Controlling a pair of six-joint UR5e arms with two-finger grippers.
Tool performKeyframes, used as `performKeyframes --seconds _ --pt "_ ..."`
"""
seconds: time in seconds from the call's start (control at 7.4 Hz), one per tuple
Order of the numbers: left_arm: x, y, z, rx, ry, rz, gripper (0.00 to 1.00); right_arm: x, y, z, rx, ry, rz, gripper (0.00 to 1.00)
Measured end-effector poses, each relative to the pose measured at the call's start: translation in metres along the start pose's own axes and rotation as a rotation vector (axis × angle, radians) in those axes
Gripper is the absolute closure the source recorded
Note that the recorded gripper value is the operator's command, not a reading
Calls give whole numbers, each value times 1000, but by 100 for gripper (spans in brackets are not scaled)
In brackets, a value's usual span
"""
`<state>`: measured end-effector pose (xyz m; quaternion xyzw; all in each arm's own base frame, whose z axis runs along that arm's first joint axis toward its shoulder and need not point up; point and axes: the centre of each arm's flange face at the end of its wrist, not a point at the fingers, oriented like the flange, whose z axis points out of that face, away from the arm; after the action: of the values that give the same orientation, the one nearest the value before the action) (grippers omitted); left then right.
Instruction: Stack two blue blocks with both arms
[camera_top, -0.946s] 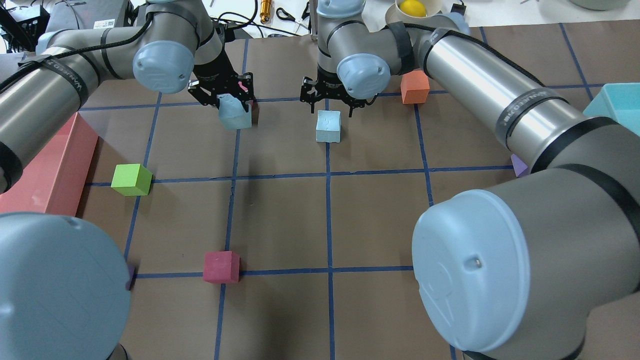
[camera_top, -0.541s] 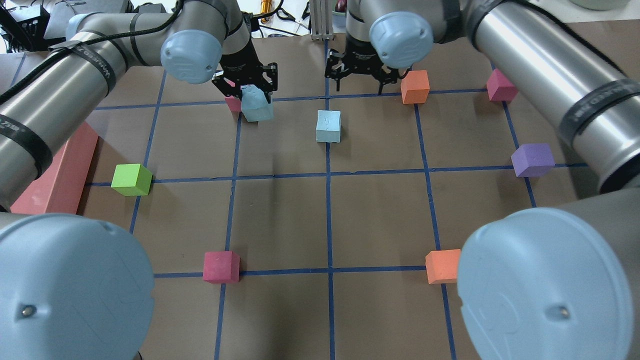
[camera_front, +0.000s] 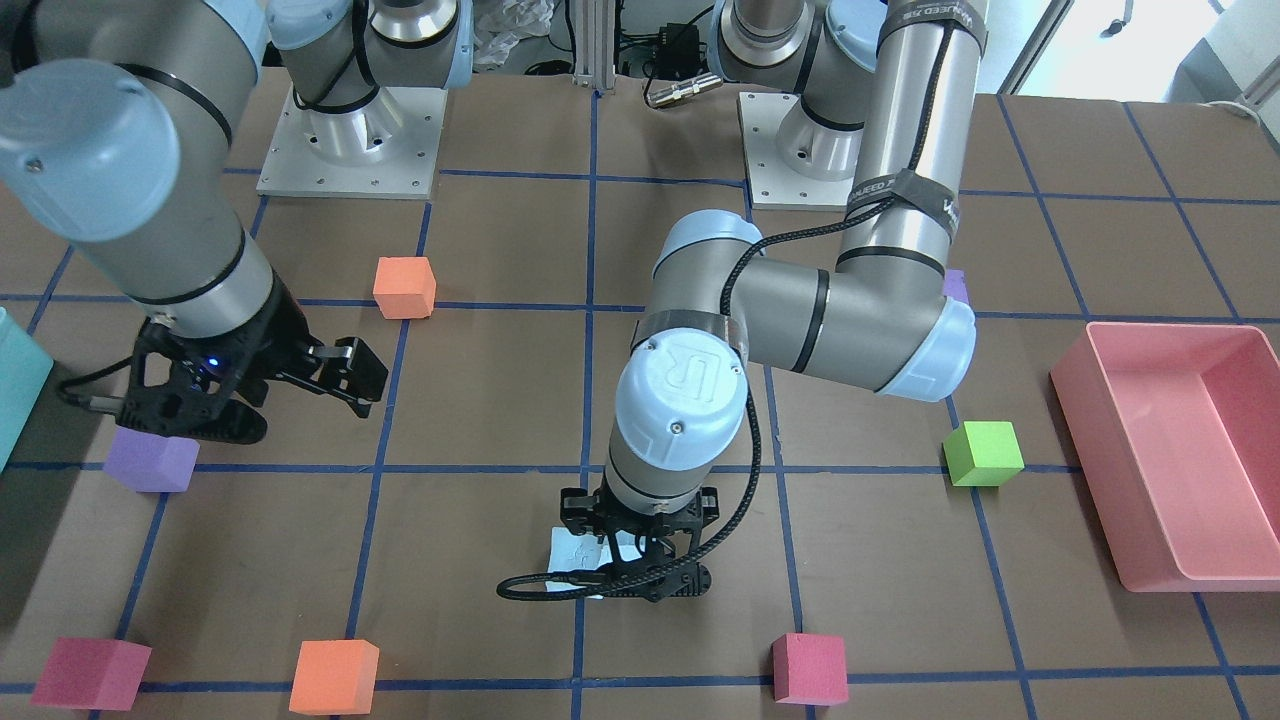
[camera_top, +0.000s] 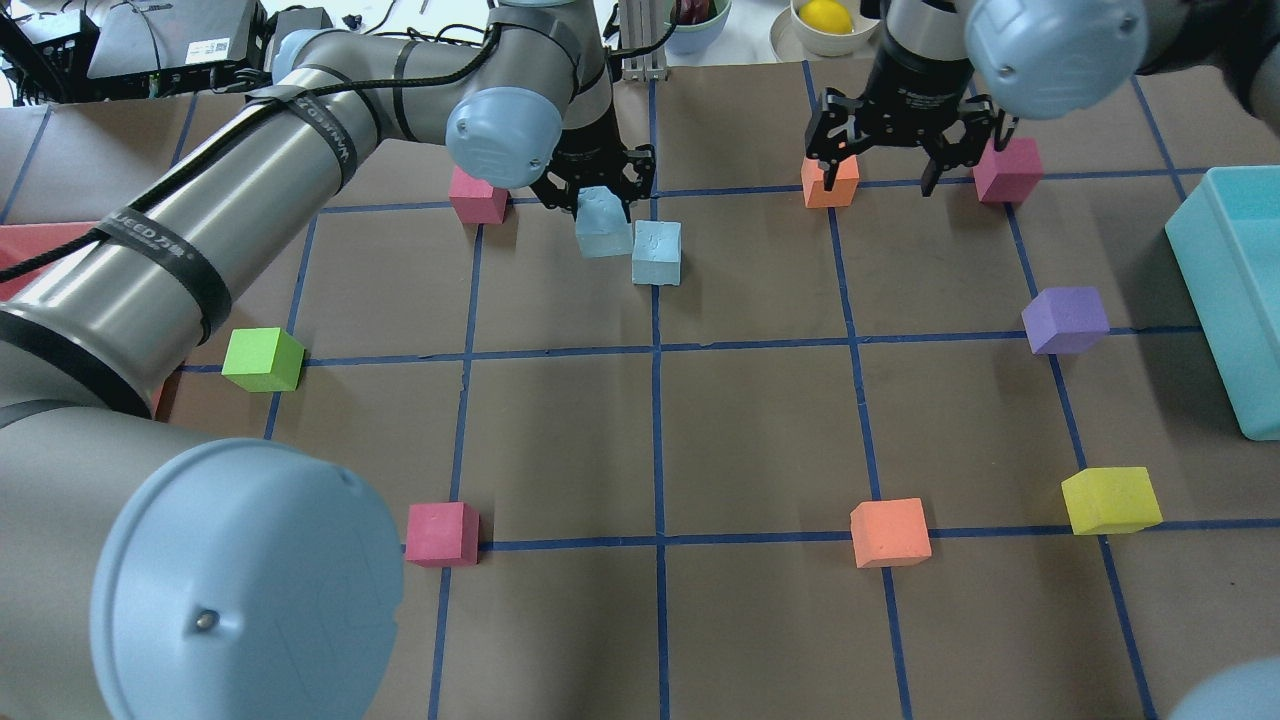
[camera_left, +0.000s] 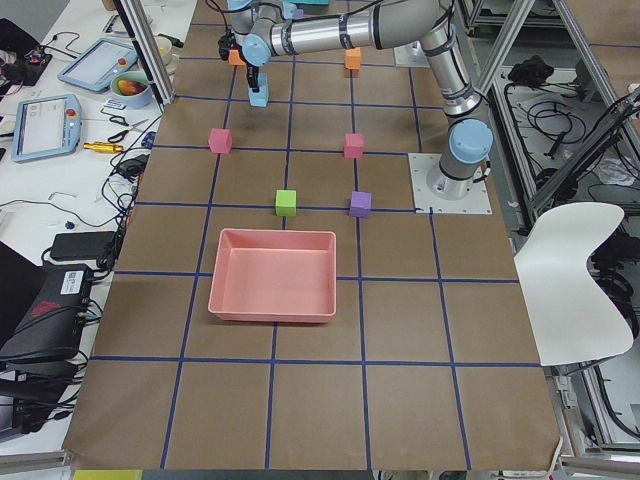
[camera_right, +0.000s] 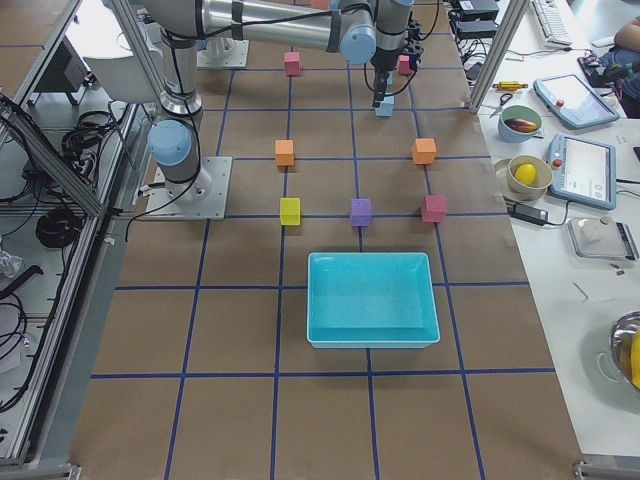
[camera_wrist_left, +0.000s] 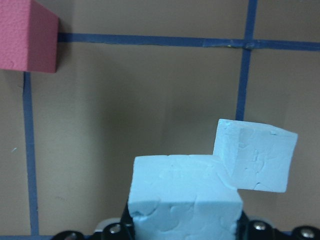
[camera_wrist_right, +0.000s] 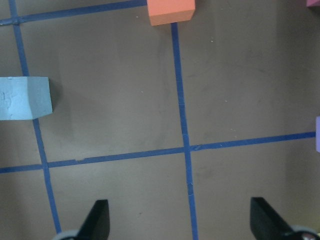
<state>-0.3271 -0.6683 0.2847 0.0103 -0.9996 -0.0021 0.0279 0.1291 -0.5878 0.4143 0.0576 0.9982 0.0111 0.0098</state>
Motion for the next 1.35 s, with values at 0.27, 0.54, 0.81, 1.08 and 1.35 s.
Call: performKeyframes --seconds 0.27,0.54,0.81,1.08,1.35 --pt "22 -1 6 3 -4 11 100 20 12 2 -7 -8 3 0" --pt "35 -2 14 -3 -3 19 100 19 27 -19 21 -11 -1 0" --pt "46 -4 25 -4 -4 30 100 18 44 -38 28 -18 -3 0" --pt "48 -7 31 -5 -7 35 16 20 49 -35 1 -9 1 0" --pt "48 -8 35 -2 -12 44 0 21 54 -44 14 -16 2 0"
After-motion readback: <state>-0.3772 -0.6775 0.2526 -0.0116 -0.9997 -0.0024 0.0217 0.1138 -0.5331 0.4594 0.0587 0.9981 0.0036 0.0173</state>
